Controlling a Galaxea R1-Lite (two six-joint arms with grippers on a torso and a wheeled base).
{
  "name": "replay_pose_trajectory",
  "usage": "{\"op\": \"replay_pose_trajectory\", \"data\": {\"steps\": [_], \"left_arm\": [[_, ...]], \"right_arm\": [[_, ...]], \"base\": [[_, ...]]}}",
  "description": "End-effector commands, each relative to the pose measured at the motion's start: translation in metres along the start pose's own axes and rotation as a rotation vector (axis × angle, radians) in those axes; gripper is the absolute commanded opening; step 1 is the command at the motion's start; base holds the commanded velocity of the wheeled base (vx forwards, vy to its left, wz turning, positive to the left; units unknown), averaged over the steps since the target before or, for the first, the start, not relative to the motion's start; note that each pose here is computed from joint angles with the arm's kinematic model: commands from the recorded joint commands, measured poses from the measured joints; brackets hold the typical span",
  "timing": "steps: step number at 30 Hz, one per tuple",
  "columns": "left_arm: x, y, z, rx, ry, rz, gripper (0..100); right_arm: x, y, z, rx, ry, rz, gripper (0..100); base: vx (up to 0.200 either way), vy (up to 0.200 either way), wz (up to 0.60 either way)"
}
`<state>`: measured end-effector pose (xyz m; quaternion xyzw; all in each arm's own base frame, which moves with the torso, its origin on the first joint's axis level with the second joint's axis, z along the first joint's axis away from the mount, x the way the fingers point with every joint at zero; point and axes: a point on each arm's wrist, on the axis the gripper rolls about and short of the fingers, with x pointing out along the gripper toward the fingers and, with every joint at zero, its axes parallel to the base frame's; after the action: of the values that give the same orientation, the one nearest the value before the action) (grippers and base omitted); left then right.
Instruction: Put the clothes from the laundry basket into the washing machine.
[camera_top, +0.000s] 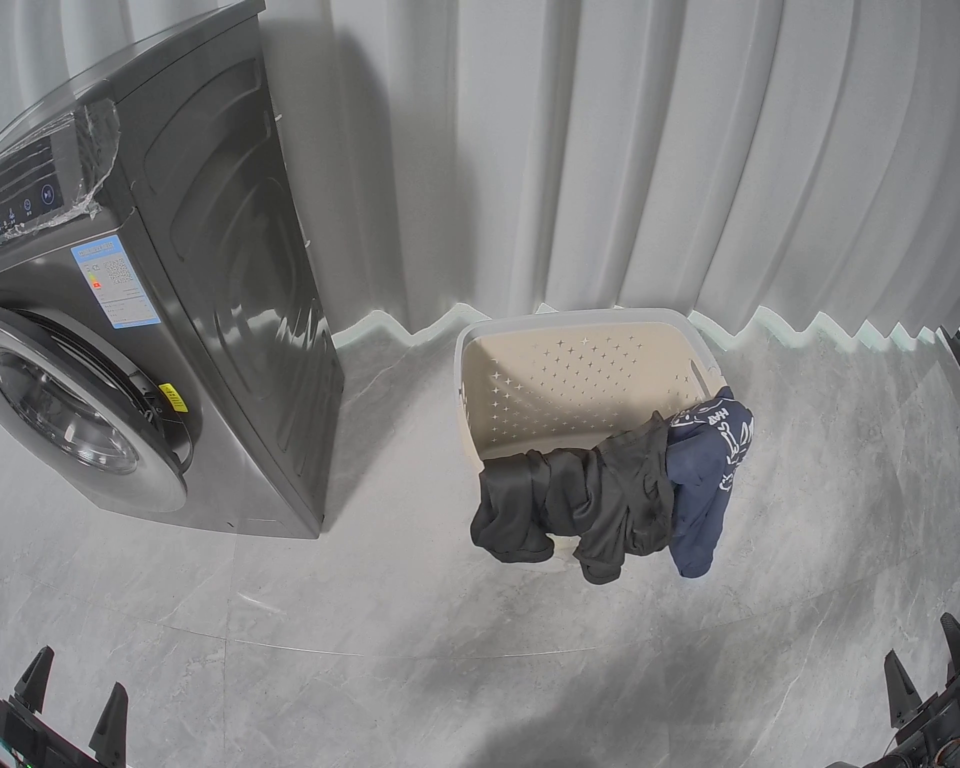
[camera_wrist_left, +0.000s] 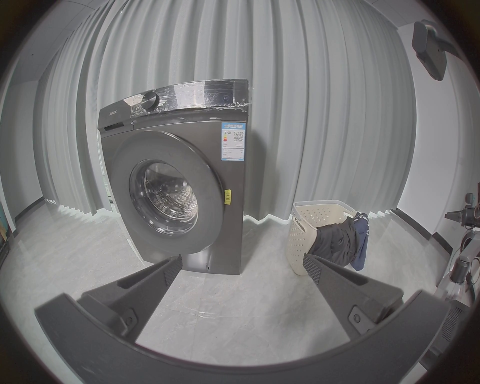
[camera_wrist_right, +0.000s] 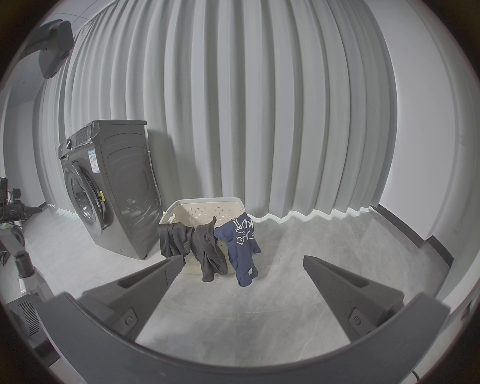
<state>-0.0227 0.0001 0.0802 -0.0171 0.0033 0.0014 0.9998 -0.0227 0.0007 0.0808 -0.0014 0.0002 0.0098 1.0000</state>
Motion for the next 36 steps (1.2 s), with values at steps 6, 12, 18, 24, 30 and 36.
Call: {"op": "replay_pose_trajectory", "data": {"steps": [6,12,18,24,30,36], "left_arm": [[-0.0002,0.0002,-0.0044,0.002,-0.002,0.000,100],[-0.0002,0.0002,-0.0044,0.001,-0.002,0.000,100],[-0.0002,0.0002,-0.0046,0.001,0.000,0.000,100],[-0.0002,0.0002,-0.0044,-0.001,-0.002,0.000,100],[-0.0002,0.0002,-0.0046,-0.001,0.000,0.000,100],[-0.0002,0.0002,-0.0046,-0.001,0.000,0.000,100]], "right_arm": [[-0.0001,0.0000,-0.0053,0.000,0.000,0.000,100],[-0.0001,0.0000,-0.0053,0.000,0.000,0.000,100],[-0.0001,0.0000,-0.0053,0.001,0.000,0.000,100],[-0.0001,0.0000,-0.0053,0.001,0.000,0.000,100],[-0.0001,0.0000,-0.0053,0.001,0.000,0.000,100],[-0.0001,0.0000,-0.0053,0.001,0.000,0.000,100]], "base": [[0.000,-0.100,0.00],[0.000,0.000,0.00],[0.200,0.000,0.00],[0.200,0.000,0.00],[0.100,0.000,0.00],[0.000,-0.100,0.00]]}}
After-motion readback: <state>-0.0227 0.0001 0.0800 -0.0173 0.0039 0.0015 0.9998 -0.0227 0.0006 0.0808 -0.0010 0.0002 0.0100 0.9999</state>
